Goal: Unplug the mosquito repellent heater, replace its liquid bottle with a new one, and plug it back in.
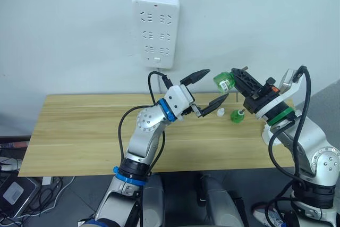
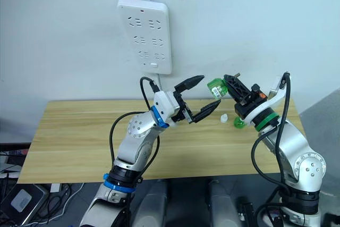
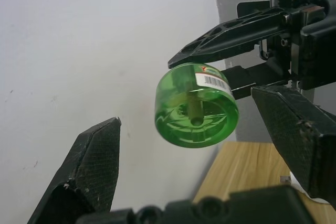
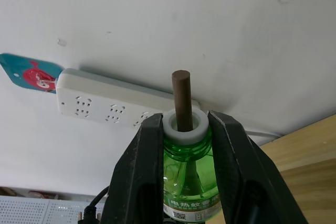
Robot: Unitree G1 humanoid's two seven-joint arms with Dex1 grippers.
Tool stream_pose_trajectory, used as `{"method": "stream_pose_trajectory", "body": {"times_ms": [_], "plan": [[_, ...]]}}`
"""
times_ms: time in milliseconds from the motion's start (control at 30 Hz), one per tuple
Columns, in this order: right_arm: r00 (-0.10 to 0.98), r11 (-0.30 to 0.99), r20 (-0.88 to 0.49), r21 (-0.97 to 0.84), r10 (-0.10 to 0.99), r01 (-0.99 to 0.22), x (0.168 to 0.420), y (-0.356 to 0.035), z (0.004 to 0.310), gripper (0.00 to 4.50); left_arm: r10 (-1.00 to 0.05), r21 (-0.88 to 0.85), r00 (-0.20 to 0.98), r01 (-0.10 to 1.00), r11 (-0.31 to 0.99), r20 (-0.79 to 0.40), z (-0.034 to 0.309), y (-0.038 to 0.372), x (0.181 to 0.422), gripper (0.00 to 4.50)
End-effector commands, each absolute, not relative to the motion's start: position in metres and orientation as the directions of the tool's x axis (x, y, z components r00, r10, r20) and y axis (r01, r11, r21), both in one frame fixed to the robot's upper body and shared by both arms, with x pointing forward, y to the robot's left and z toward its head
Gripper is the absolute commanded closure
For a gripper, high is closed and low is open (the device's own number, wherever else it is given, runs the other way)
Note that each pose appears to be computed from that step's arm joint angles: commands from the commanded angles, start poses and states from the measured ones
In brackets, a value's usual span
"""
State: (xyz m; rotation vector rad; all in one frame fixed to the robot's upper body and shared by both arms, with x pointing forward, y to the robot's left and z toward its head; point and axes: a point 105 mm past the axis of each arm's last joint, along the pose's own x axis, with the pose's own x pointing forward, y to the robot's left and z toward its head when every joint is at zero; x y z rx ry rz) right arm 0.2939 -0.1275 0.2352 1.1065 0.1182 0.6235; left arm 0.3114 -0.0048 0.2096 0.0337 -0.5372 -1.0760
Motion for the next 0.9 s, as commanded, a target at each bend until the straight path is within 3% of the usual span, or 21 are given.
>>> {"method": "stream_pose_trajectory", "body": {"times_ms": [33,267,500,600,767,900], "plan": [[0.792,0.270,0.279,0.835,0.544,-0.480,0.2835,-0.1232,0.2525,3.63,-0.838,0.303,0.325,0.825,0.478,0.438,0.2192,-0.0133,0.3020,0.00],[0.789,0.274,0.289,0.827,0.542,-0.490,0.2843,-0.1222,0.2553,3.63,-0.803,0.256,0.379,0.810,0.529,0.460,0.2215,-0.0118,0.3116,0.00],[0.786,0.268,0.294,0.827,0.544,-0.494,0.2841,-0.1204,0.2563,3.63,-0.807,0.267,0.359,0.813,0.517,0.468,0.2232,-0.0151,0.3071,0.00],[0.785,0.260,0.301,0.828,0.540,-0.497,0.2844,-0.1204,0.2576,3.63,-0.810,0.269,0.355,0.815,0.513,0.467,0.2219,-0.0161,0.3058,0.56],[0.776,0.256,0.303,0.824,0.553,-0.505,0.2826,-0.1177,0.2576,3.63,-0.804,0.267,0.350,0.815,0.514,0.481,0.2254,-0.0165,0.3056,2.01],[0.772,0.252,0.301,0.826,0.560,-0.505,0.2810,-0.1162,0.2563,3.63,-0.803,0.269,0.348,0.814,0.514,0.483,0.2260,-0.0173,0.3060,2.19]]}}
